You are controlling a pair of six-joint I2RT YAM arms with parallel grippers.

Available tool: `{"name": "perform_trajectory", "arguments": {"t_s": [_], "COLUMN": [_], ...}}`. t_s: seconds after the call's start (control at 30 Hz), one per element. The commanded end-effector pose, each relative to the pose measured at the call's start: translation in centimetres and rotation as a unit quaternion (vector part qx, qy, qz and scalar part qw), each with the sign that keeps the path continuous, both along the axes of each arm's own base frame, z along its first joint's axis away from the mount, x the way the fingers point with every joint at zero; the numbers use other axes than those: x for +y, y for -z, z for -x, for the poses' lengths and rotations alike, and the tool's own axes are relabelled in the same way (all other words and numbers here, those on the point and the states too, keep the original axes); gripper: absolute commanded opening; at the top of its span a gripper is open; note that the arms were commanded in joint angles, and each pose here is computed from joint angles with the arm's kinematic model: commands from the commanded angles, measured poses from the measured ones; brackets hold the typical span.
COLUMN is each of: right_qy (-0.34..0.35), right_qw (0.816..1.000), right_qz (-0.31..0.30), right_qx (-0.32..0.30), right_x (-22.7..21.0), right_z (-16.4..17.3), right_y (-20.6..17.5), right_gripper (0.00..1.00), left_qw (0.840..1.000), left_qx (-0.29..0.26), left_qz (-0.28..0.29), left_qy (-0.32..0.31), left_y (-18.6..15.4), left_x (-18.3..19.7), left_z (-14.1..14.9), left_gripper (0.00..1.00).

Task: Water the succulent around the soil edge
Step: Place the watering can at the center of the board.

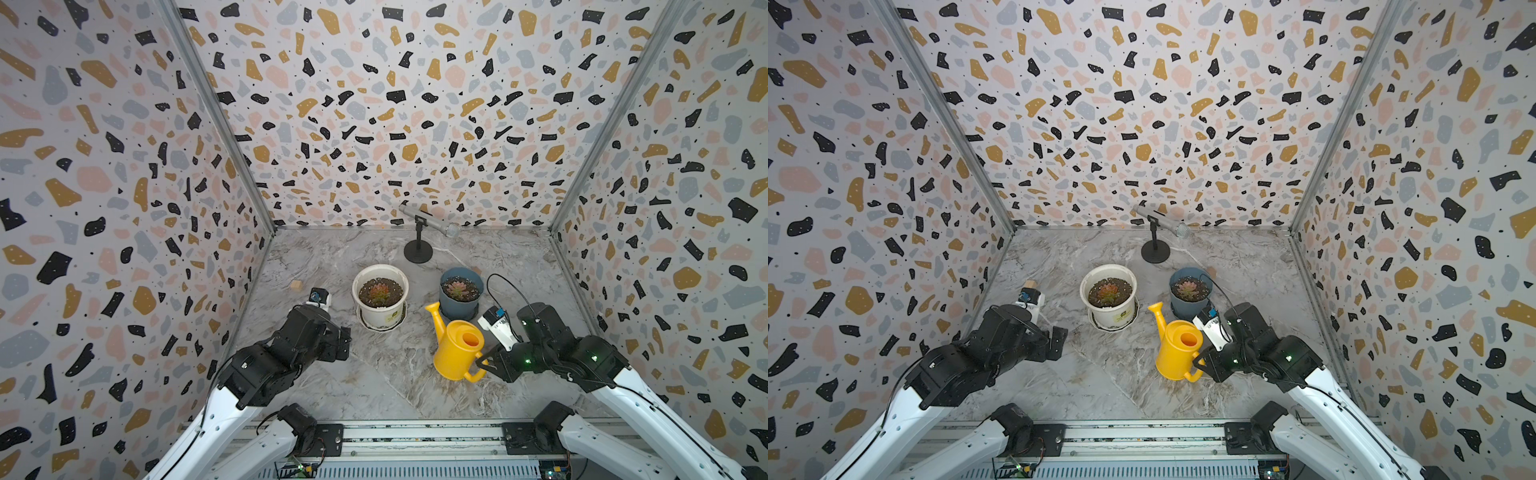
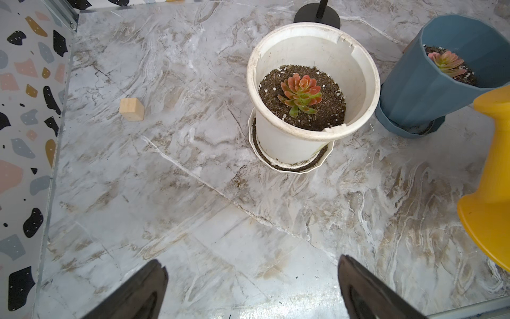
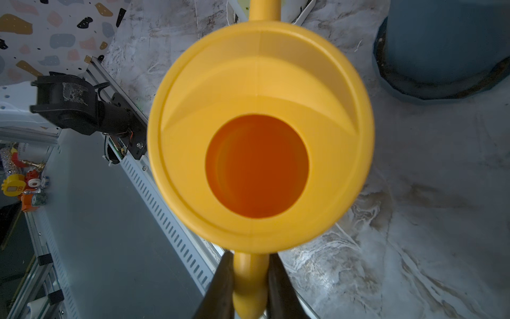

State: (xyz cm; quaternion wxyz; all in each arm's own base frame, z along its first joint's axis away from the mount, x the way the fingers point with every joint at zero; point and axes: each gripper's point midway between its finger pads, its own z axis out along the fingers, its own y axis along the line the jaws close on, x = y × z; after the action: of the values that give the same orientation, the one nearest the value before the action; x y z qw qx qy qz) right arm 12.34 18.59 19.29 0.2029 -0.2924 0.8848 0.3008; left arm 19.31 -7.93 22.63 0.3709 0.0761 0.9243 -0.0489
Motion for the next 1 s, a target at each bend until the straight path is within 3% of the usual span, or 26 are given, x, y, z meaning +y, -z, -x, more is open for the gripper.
{"name": "perform_trajectory", "arguments": {"t_s": [0.0, 0.33, 0.67, 0.97], "right_qy": [0.003, -0.033, -0.028, 0.014], "right_qw": [0.999, 0.990, 0.990, 0.980], "right_qz": [0.006, 0.122, 0.118, 0.165], "right_qx": [-0.037, -0.056, -0.072, -0.106], "right_x": [1.2, 3.1, 3.7, 1.8], "right_z": [-1.6, -2.2, -3.1, -4.7], "right_y": [0.2, 5.5, 7.6, 8.9], "right_gripper": [0.00, 0.00, 0.00, 0.14], "left_qw": [1.000, 1.000, 1.000, 1.000], "left_qx": [-0.013, -0.015, -0.013, -0.013], "left_qz": [-0.001, 0.000, 0.006, 0.006], "left_qy": [-0.011, -0.011, -0.003, -0.003], "left_y": [-0.3, -0.3, -0.3, -0.3], "left_x": [0.2, 0.3, -0.2, -0.2], "left_z": [-0.6, -0.6, -0.6, -0.6], "left_gripper": [1.00, 1.00, 1.00, 1.00]}}
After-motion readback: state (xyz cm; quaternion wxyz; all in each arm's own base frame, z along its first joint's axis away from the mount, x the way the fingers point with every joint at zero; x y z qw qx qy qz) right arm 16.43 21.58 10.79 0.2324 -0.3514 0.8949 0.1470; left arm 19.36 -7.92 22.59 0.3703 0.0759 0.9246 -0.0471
